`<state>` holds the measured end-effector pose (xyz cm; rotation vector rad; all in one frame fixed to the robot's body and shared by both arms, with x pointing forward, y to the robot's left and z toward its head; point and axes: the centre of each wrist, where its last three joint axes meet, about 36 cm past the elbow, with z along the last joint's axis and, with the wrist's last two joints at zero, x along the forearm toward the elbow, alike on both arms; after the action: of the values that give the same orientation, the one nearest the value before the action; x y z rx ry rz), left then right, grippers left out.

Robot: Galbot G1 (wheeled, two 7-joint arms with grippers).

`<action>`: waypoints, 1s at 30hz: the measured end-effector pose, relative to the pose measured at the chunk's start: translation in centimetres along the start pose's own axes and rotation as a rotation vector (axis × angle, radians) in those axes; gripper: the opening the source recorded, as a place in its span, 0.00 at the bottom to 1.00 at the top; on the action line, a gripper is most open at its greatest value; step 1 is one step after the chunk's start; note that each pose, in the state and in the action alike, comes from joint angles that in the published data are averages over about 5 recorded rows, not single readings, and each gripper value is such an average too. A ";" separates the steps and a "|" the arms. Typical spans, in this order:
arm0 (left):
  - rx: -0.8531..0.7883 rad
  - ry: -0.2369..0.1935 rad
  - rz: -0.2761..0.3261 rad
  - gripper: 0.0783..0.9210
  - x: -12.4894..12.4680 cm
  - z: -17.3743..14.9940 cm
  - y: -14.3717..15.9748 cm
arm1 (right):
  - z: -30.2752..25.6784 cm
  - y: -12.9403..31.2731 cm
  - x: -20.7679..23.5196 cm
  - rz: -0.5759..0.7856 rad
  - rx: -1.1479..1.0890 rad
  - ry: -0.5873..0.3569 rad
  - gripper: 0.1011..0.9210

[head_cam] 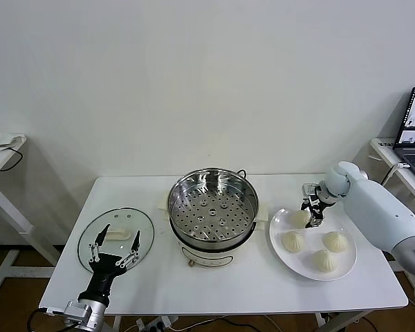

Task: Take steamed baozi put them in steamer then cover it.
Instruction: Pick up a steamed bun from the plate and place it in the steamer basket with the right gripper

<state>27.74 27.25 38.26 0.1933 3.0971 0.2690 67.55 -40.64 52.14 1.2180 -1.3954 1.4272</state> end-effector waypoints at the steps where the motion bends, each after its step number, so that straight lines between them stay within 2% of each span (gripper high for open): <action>1: -0.001 0.001 0.001 0.88 0.0 0.0 0.0 | -0.1 -0.1 1.0 0.004 0.023 -0.007 0.71; 9: -0.008 0.002 0.001 0.88 0.0 -0.1 -0.3 | -3.0 -1.2 9.6 0.038 0.312 -0.058 0.71; 19: -0.021 0.013 -0.004 0.88 0.3 0.0 -0.1 | -12.0 -2.5 18.7 0.090 0.765 -0.084 0.70; 24: -0.027 0.017 -0.006 0.88 0.4 0.1 0.1 | -17.4 -2.9 21.4 0.091 0.969 -0.086 0.70; 30: -0.035 0.019 -0.007 0.88 0.4 0.2 0.5 | -23.3 -3.4 21.9 0.059 1.167 -0.087 0.70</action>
<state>27.39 27.80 38.17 0.1799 3.1083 0.3266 63.11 -19.17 75.61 1.9270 -0.5505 2.3578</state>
